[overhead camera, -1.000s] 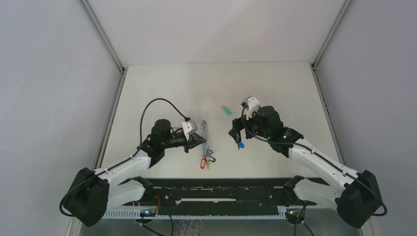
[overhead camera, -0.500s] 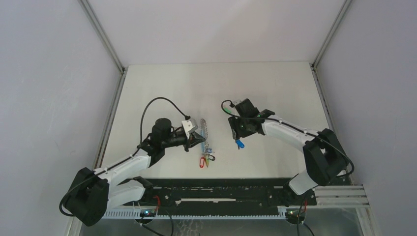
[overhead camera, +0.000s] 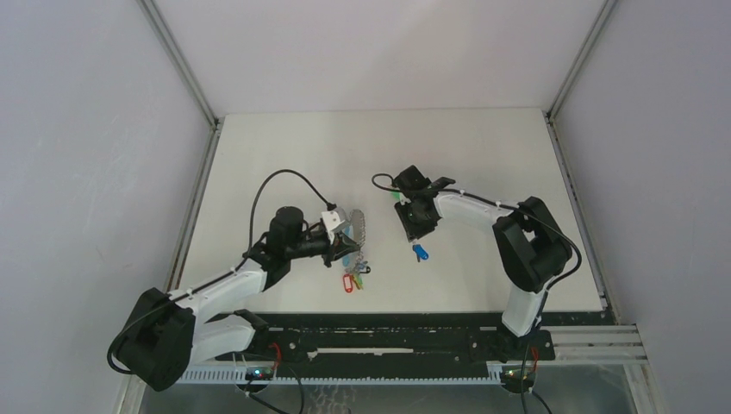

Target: Put the keys on the keyring

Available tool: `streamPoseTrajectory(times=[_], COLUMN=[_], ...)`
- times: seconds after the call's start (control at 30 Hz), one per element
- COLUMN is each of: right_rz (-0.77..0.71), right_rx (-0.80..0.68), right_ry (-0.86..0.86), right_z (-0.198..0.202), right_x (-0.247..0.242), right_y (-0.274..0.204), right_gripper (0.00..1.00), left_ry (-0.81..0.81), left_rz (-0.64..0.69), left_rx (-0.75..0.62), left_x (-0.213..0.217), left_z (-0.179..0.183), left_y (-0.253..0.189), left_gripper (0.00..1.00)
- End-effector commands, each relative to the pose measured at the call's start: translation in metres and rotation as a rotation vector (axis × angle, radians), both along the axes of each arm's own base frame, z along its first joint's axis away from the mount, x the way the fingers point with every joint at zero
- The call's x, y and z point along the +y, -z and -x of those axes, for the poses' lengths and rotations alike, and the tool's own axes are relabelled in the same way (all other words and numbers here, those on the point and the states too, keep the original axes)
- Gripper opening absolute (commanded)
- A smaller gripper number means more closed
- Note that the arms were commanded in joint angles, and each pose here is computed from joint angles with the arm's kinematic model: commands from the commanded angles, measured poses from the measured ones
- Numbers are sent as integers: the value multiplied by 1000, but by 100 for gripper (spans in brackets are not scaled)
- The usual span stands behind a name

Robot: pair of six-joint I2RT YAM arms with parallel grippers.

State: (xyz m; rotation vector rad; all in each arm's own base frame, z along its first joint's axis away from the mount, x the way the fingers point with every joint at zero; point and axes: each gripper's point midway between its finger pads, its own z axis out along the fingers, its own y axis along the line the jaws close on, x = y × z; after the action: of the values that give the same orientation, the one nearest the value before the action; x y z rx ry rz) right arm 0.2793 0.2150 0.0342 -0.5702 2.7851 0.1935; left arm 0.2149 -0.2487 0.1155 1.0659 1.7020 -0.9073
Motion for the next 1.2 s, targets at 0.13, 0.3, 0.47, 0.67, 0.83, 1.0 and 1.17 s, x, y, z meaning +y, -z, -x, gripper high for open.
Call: streamPoseTrajectory(times=[0.13,0.3,0.47,0.67,0.83,1.0,1.17], right_rz=[28,31,32,-50,-182,-313,-469], right_rx=[27,38,10,-131,-306,-491,-683], right_ry=[-27,-38,-41,-63,-95,-145,-165], right_z=[-6,-5,-8,-10,-10,-10,-14], right_x=[4,7,7,16,26,36,47], right_y=[3,6,0,-14,-23,-27,-40], right_gripper=[22,10,0,0,0,0,0], left_ry=[11,14,20,11,4,2,4], left_rz=[54,52,49,44,45,47,56], left_rx=[-99,-96,-87,-89,-87,-83,-83], left_x=[-13,-13,-15,-14,-13,-14,-14], left_z=[-18,-19,-19,-20,-22,-22,-21], left_y=[-41,-40,-38,-36,-35,-34,-35], left_gripper=[0,0,0,0,0,0,0])
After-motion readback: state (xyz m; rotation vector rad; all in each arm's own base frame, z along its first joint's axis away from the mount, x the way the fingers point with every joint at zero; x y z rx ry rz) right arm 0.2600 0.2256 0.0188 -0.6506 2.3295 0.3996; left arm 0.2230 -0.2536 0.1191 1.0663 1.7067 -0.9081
